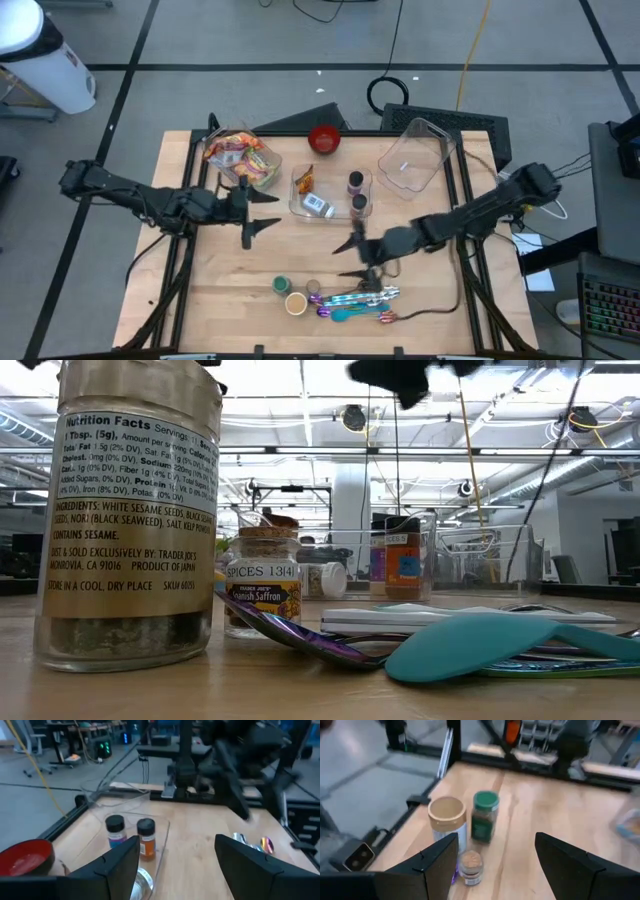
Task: Pick & Place Food Item
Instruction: Put the brown seasoning bottle into the center transparent bin
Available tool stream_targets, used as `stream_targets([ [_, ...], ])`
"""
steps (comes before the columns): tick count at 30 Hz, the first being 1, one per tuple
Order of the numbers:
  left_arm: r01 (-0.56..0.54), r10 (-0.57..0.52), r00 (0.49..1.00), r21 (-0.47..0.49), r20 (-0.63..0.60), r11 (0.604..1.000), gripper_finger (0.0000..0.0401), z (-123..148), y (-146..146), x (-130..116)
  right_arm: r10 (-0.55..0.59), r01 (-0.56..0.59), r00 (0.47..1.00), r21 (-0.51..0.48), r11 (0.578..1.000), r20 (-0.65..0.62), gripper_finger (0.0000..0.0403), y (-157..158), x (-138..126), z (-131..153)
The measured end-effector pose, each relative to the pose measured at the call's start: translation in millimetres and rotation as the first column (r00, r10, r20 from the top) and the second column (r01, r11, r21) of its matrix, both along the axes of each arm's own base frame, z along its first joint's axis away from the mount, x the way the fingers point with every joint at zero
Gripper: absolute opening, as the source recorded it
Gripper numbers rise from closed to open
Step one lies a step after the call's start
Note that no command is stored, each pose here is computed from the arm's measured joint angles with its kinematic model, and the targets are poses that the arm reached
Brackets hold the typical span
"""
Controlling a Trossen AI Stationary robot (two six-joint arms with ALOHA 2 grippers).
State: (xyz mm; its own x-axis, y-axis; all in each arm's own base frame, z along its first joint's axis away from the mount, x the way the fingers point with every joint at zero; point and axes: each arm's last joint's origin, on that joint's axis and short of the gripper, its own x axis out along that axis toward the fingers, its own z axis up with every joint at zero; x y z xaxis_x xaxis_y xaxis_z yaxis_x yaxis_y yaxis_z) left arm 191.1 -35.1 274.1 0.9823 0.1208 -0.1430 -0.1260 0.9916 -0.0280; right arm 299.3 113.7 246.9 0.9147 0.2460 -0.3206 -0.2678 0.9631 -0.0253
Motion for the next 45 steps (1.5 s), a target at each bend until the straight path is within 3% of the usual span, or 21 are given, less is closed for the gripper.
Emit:
stream_targets([
  [7, -0.021, 0.022, 1.0, -0.069, 0.005, 0.997, 0.0267, -11, 4, -8, 0.007, -0.045, 0.965, -0.139, 0.989, -0.262, 0.0268, 23, 55, -31],
  [12, -0.023, 0.024, 1.0, -0.096, 0.015, 0.995, 0.0266, -10, 4, -7, 0.047, -0.095, 0.943, -0.131, 0.987, -0.33, 0.0285, 32, 76, -59],
  [20, -0.02, 0.023, 0.999, -0.106, 0.023, 0.994, 0.0267, -9, 3, -7, 0.04, -0.076, 0.948, -0.103, 0.992, -0.315, 0.0283, 33, 89, -81],
  [25, -0.019, 0.023, 0.999, -0.108, 0.037, 0.994, 0.0267, -8, 3, -7, 0.13, -0.149, 0.939, -0.038, 0.988, -0.318, 0.0282, 36, 94, -95],
  [33, -0.022, 0.024, 1.0, -0.104, 0.019, 0.994, 0.0267, -12, 3, -3, 0.096, -0.114, 0.941, -0.039, 0.993, -0.324, 0.0276, 24, 99, -99],
  [45, -0.036, 0.041, 0.998, -0.105, 0.041, 0.994, 0.0267, -17, 0, 11, 0.088, -0.106, 0.941, -0.037, 0.994, -0.328, 0.0197, 20, 100, -99],
])
